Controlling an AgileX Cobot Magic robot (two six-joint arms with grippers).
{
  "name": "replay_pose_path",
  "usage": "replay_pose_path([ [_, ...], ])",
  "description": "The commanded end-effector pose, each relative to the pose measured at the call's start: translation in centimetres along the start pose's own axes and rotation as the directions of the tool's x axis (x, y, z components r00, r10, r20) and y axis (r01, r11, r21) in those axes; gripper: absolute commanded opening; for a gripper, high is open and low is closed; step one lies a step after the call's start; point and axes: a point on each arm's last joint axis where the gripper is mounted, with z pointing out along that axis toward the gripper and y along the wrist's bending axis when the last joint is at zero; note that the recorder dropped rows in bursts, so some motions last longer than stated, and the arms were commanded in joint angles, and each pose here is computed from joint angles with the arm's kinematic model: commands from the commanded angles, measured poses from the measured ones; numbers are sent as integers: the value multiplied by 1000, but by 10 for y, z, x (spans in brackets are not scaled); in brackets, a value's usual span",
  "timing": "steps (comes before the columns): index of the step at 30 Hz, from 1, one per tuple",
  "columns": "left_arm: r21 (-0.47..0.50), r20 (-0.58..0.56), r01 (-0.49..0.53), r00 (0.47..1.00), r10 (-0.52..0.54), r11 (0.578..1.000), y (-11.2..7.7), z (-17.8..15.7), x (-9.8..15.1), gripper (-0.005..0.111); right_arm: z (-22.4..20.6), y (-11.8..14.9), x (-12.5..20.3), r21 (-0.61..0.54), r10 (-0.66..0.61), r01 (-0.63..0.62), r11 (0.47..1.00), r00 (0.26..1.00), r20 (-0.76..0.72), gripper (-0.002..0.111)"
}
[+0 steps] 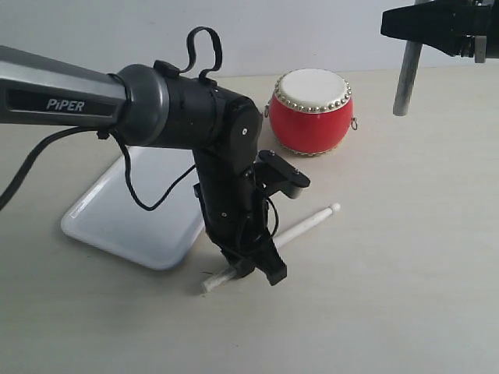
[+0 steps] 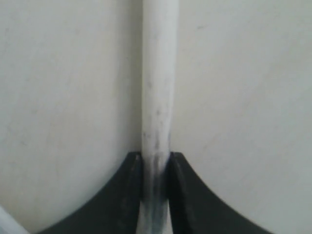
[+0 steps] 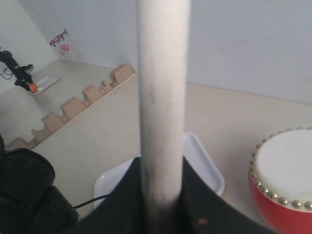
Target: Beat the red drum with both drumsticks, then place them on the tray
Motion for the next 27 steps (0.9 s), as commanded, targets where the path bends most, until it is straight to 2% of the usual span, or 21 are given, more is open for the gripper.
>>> replay_pose_path([
  [1, -31, 87, -20, 996, 22, 999, -4, -37, 0, 0, -2, 1, 1, 6, -22, 22, 1000, 999, -34, 0],
  [3, -53, 123, -28, 992, 35, 998, -5, -53, 1, 0, -2, -3, 4, 54, 28, -25, 998, 997, -69, 0],
  [6, -78, 184, -22, 982, 36, 997, -3, -80, 5, 0, -6, -14, 10, 221, 139, -109, 969, 982, -126, 0],
  [9, -127, 255, 3, 967, 29, 992, 12, -109, 9, 0, -10, -25, 2, 358, 251, -217, 908, 966, -52, 0],
  [13, -149, 337, 85, 941, -30, 985, 41, -140, 13, 0, -7, -19, -18, 299, 244, -225, 927, 969, -29, 0],
  [18, -152, 398, 180, 911, -106, 972, 74, -157, 19, 0, 7, -3, -52, 237, 121, -113, 965, 993, -18, 0],
  [22, -150, 405, 198, 906, -123, 969, 81, -158, 21, 0, 7, 1, -81, 278, -76, 71, 958, 997, 8, 0],
  [25, -150, 405, 198, 906, -123, 969, 81, -158, 21, 0, 1, -8, -97, 405, -289, 274, 872, 957, -24, 0],
  [27, -149, 408, 200, 905, -124, 969, 81, -158, 21, 0, -4, -17, -100, 511, -398, 386, 768, 913, -90, 0],
])
